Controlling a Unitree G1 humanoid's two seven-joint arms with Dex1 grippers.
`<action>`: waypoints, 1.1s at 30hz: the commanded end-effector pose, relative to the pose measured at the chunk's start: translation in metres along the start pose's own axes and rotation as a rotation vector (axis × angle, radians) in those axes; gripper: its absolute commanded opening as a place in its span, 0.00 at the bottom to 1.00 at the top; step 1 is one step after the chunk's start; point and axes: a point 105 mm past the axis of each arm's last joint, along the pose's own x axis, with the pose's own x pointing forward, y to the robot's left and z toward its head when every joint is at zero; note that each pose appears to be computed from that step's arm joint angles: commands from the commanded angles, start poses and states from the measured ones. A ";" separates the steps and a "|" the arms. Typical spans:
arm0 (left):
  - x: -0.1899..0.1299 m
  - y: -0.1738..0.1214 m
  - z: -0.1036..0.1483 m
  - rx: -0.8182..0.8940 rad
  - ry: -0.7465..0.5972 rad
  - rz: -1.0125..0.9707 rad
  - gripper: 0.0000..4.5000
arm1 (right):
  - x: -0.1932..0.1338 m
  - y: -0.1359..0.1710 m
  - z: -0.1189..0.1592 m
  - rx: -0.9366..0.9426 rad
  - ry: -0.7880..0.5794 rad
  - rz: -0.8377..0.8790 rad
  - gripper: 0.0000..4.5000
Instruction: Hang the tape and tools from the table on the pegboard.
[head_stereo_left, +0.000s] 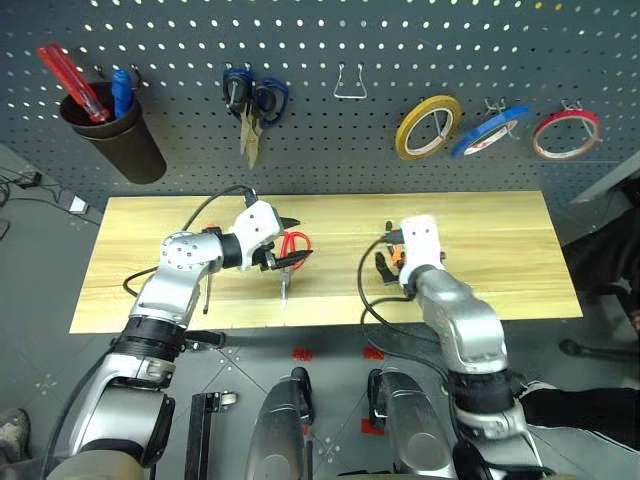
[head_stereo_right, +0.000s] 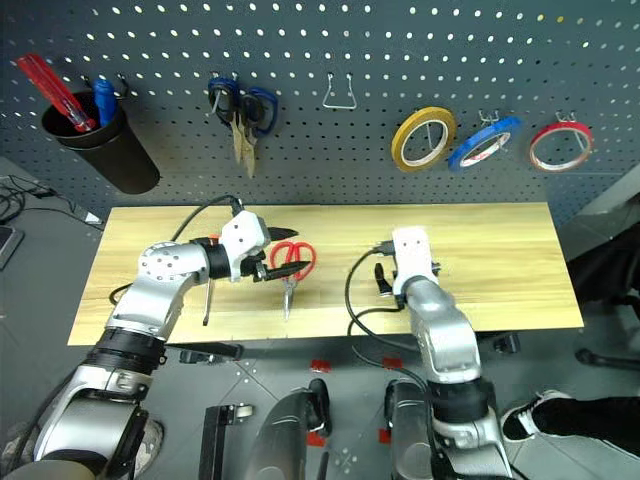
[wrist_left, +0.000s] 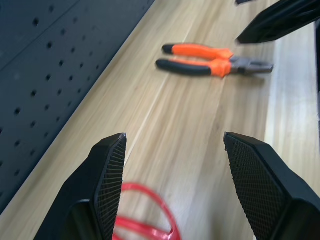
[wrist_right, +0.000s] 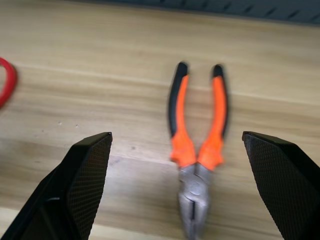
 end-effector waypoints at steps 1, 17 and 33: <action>-0.002 0.003 0.006 0.028 -0.014 -0.006 0.73 | 0.022 -0.009 -0.007 0.006 0.077 -0.038 0.99; -0.007 -0.002 0.007 0.003 -0.013 0.012 0.73 | 0.030 -0.008 0.011 -0.075 0.060 -0.015 0.99; -0.005 -0.005 0.006 0.005 -0.012 0.000 0.73 | 0.036 -0.032 -0.021 0.043 0.206 -0.083 0.99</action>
